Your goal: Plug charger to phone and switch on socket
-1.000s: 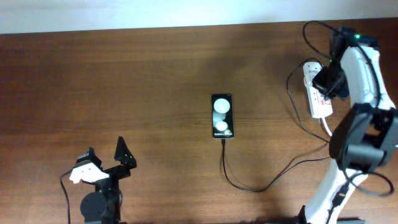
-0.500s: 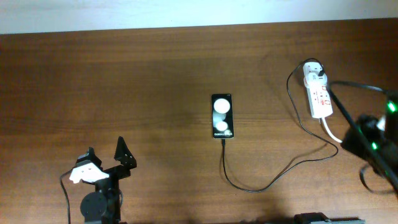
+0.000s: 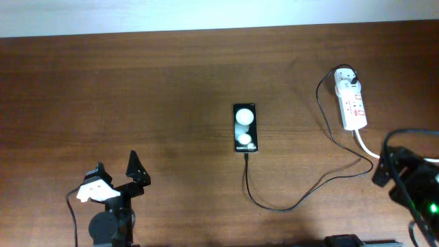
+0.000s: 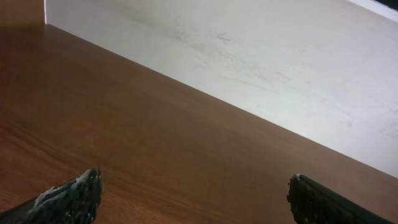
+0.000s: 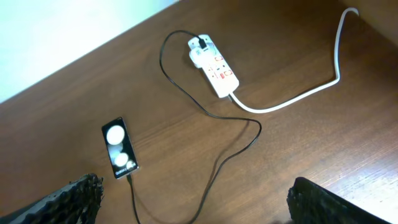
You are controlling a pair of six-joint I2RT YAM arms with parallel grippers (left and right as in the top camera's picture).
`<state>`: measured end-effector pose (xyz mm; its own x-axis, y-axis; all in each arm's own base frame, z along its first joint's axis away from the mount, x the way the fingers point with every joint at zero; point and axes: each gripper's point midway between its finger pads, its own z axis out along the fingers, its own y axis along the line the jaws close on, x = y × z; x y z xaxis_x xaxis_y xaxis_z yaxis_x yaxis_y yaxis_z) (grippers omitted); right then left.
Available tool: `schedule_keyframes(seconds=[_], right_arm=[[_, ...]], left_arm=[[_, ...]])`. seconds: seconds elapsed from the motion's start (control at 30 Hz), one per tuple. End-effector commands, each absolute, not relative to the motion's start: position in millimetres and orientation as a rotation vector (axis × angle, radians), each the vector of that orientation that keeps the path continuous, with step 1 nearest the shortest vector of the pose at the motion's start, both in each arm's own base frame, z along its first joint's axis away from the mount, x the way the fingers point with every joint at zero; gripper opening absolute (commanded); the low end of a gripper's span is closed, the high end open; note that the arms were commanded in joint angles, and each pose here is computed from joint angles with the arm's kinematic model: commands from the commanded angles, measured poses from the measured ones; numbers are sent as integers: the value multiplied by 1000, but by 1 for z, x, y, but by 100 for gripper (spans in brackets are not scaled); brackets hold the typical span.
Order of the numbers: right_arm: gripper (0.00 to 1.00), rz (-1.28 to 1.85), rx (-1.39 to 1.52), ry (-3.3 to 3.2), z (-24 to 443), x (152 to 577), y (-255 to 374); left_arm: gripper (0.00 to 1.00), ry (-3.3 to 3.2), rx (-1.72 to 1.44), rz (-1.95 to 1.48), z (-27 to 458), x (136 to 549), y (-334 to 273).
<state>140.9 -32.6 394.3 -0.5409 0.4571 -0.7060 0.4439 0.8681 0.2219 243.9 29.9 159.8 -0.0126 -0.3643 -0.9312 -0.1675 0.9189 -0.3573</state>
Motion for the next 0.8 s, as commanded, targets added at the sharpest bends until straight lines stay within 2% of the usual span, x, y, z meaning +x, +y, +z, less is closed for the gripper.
schedule_keyframes(seconds=[0.0,0.07,0.2,0.27,0.63,0.77], right_arm=[[99,58,621,2133,403,112,-32],[99,65,619,2112,394,94,-33],[99,42,628,2177,301,49,-35],[99,53,623,2145,290,38,-35],[99,48,676,2033,291,20,-37],[99,141,624,1791,344,55,-35]], left_arm=[[99,1595,-410,-163,158,244,29],[99,1595,-410,-163,158,244,29],[99,1595,-410,-163,158,244,29],[99,1595,-410,-163,158,244,29],[99,1595,-410,-163,158,244,29],[99,1595,-410,-163,158,244,29]])
